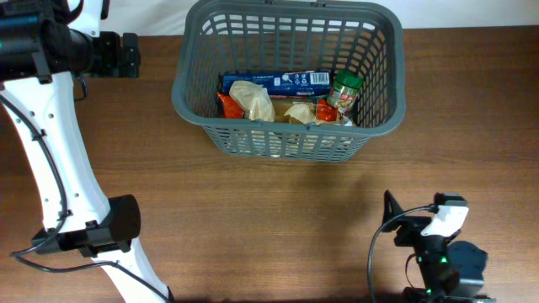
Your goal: Pack container
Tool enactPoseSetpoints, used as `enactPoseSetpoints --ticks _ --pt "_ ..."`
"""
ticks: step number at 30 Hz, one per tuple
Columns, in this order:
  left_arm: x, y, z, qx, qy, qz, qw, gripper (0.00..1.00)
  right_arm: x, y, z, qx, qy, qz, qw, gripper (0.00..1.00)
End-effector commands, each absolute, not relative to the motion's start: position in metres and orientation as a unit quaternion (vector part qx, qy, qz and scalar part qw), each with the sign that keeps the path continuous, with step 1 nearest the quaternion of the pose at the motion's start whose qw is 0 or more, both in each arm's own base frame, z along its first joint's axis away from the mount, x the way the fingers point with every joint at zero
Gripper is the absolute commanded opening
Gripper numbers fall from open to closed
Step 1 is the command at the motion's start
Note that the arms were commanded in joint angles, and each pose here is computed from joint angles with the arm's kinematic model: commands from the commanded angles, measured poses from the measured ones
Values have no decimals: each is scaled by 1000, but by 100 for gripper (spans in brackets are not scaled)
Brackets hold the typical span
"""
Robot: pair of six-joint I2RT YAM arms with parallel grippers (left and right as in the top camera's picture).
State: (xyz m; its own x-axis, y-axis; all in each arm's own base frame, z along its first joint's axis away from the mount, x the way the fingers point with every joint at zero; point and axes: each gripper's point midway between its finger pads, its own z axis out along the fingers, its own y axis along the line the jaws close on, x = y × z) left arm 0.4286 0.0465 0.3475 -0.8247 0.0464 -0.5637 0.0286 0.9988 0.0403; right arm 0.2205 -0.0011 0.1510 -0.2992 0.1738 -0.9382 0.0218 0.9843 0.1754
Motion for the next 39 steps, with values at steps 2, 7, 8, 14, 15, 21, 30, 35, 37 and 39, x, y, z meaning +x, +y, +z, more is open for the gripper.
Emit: enactPoseSetpoints --ticks 2,7,8,14,15,21,30,35,37,39 --pt "429 45 348 15 955 7 297 99 222 0 134 62 809 60 581 99" --pt "429 45 348 15 955 7 297 99 223 0 126 62 812 59 578 99" --pt "429 45 348 15 955 7 297 99 224 0 127 62 811 60 579 99" --pt "429 45 348 15 955 7 297 99 223 0 125 62 813 60 576 99" --pt "429 45 348 15 955 7 297 99 223 0 125 62 813 60 576 99" --pt "429 46 348 15 955 7 297 99 223 0 124 62 813 60 576 99" --pt "429 46 348 15 955 7 297 99 223 0 124 62 813 60 576 99" --pt "424 45 356 15 952 8 306 99 223 0 124 62 813 60 576 99" --pt "414 43 364 16 950 9 311 99 223 0 124 62 813 60 576 99" --pt "391 39 369 16 952 8 305 99 223 0 124 62 813 60 576 99"
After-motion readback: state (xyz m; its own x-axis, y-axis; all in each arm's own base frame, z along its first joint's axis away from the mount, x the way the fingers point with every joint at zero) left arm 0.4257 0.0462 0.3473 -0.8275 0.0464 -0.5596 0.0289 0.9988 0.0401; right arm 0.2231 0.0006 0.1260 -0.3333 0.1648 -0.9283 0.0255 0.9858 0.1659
